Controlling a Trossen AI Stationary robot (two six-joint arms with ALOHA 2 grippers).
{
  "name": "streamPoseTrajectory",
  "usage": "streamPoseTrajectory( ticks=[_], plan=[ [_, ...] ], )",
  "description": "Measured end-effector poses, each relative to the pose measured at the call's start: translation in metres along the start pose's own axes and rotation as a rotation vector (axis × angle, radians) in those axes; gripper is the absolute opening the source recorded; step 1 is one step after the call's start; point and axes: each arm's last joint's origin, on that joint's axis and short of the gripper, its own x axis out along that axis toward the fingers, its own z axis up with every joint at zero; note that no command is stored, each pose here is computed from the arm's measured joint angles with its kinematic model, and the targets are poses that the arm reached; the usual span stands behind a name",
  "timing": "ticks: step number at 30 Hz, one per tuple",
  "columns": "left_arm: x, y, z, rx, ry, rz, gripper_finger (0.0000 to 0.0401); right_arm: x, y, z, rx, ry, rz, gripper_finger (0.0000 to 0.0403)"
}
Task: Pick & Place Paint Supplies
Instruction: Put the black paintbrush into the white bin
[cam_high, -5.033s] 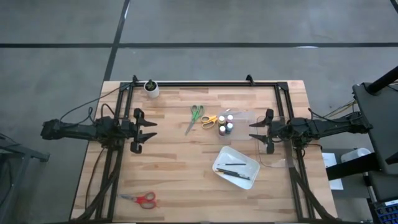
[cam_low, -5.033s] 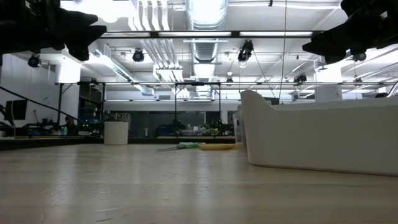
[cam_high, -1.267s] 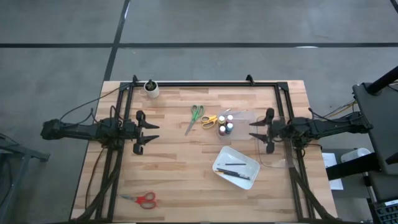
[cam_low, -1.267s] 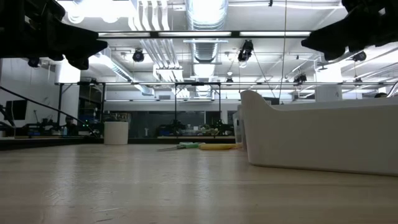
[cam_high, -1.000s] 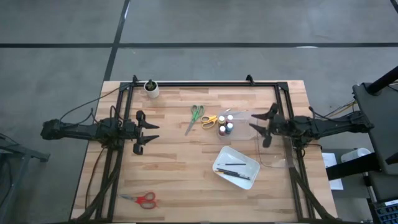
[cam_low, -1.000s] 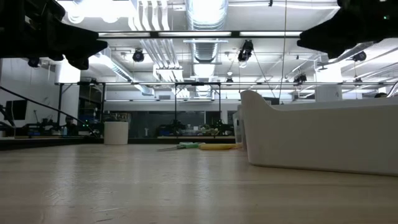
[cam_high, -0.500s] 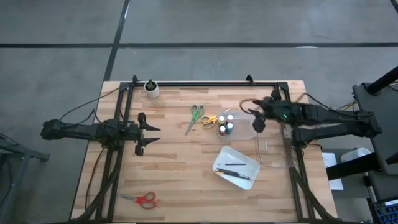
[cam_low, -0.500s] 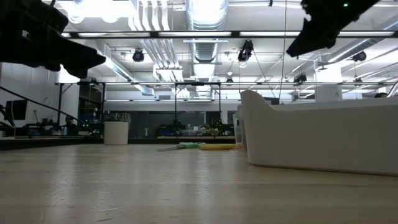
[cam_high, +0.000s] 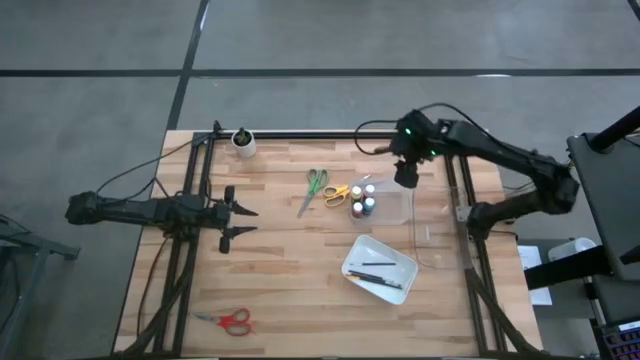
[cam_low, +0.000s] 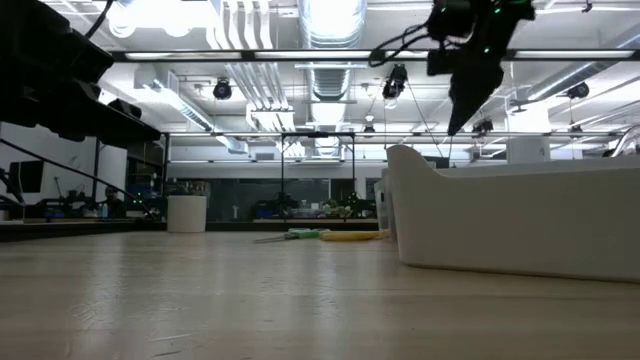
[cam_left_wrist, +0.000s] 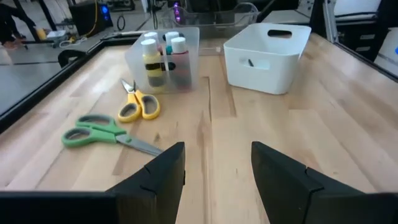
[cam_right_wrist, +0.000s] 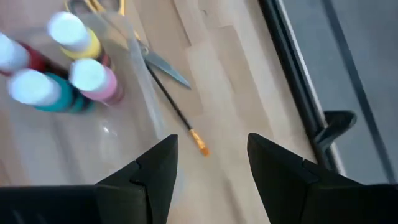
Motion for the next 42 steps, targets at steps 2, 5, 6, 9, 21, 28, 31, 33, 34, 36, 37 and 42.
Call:
streamPoseTrajectory(
  ticks=[2,5,6,9,21,28,31,33,34,36,37,42],
  plan=[
    [0.0,0.0,0.0,-0.001,0.0,0.0,0.0187,0.008,-0.008,0.007,-0.07,0.023,0.016,0.0191],
    [0.0,0.0,0.0,-0.001,0.0,0.0,0.0187,0.021,-0.014,0.015,-0.193,0.05,0.047,0.0191],
    [0.0,0.0,0.0,-0.001,0.0,0.0,0.0187,0.025,-0.015,0.017,-0.227,0.059,0.055,0.0191],
    [0.0,0.0,0.0,-0.001,0.0,0.0,0.0187,0.038,-0.018,0.02,-0.262,0.094,0.068,0.0191],
    [0.0,0.0,0.0,0.002,0.002,0.0,0.0187,0.078,-0.033,0.015,-0.226,0.196,0.144,0.0191],
    [0.0,0.0,0.0,0.002,0.002,0.0,0.0187,0.104,-0.039,0.009,-0.231,0.24,0.242,0.0191],
    [0.0,0.0,0.0,0.002,0.003,0.0,0.0187,0.116,-0.04,0.006,-0.223,0.269,0.268,0.0191],
    [0.0,0.0,0.0,0.002,0.003,0.0,0.0187,0.121,-0.039,0.005,-0.222,0.287,0.279,0.0191],
    [0.0,0.0,0.0,0.002,0.002,0.0,0.0187,0.123,-0.039,0.004,-0.224,0.292,0.282,0.0191],
    [0.0,0.0,-0.001,0.002,0.003,0.0,0.0187,0.127,-0.038,0.002,-0.237,0.303,0.292,0.0191],
    [0.0,0.0,-0.001,0.002,0.003,0.0,0.0187,0.129,-0.037,0.001,-0.243,0.308,0.299,0.0191],
    [0.0,0.0,-0.001,0.002,0.003,0.0,0.0187,0.136,-0.034,-0.007,-0.245,0.317,0.304,0.0191]
  ],
)
